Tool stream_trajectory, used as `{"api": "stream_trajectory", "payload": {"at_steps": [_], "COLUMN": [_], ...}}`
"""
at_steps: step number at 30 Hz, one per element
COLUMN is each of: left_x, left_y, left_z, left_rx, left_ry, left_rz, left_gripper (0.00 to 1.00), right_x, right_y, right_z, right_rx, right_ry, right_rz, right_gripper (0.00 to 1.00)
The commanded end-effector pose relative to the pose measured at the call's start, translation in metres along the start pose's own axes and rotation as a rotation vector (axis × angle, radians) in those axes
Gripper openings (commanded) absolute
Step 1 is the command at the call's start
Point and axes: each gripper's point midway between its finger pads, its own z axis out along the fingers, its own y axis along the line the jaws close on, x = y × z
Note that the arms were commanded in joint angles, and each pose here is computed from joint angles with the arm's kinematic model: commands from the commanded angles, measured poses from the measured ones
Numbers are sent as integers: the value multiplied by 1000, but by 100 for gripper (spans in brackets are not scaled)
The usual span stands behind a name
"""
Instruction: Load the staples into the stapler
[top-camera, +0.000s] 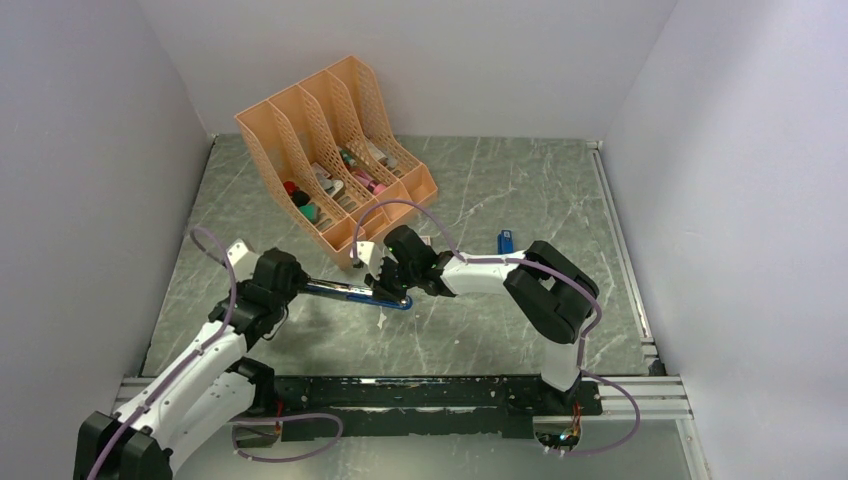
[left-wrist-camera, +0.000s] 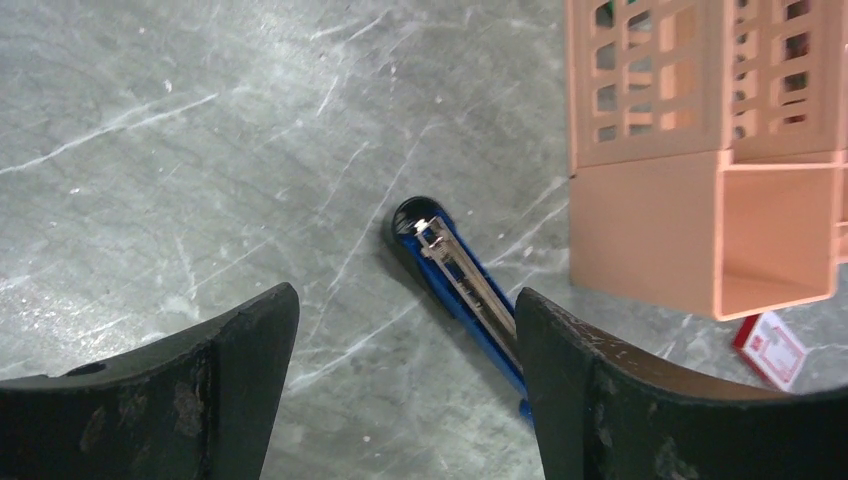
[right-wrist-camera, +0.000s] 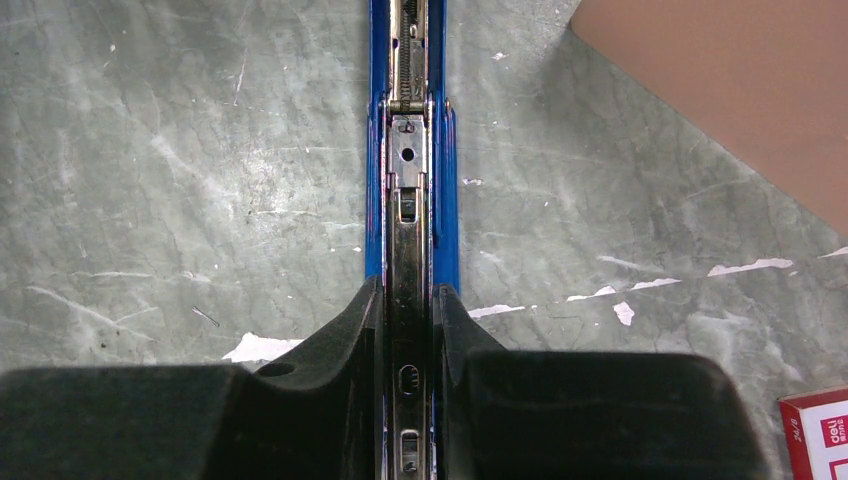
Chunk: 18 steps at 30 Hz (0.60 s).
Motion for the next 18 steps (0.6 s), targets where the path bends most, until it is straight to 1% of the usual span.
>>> {"api": "stream_trajectory", "payload": {"at_steps": [1,3,7,13,15,18], "left_x": [-31,-45,-81,-129,-135,-137], "left_y": [-30,-36,-53,-62,-63,-64], "left_z": [-13,-20,-38,-67,-72,-73], "left_rx": [73,88,142,160,163,166], "left_ry": [-60,-95,-193,-338,-360,-367], "left_rz": [-56,-44,3,74,93,106], "left_gripper": [84,85,87,89,90,90], "right_x": [46,34,29,18,11,4], "right_y": [25,18,12,7,6,-1], "right_z": [6,8,17,26,25,22], "right_rx": [-88,-77,-85,-104,-96,-56], "right_ry": [139,117,130,114,87,65], "right_rz": [60,42,6,-18,-14,-23], "right_gripper": [0,0,0,0,4,7]}}
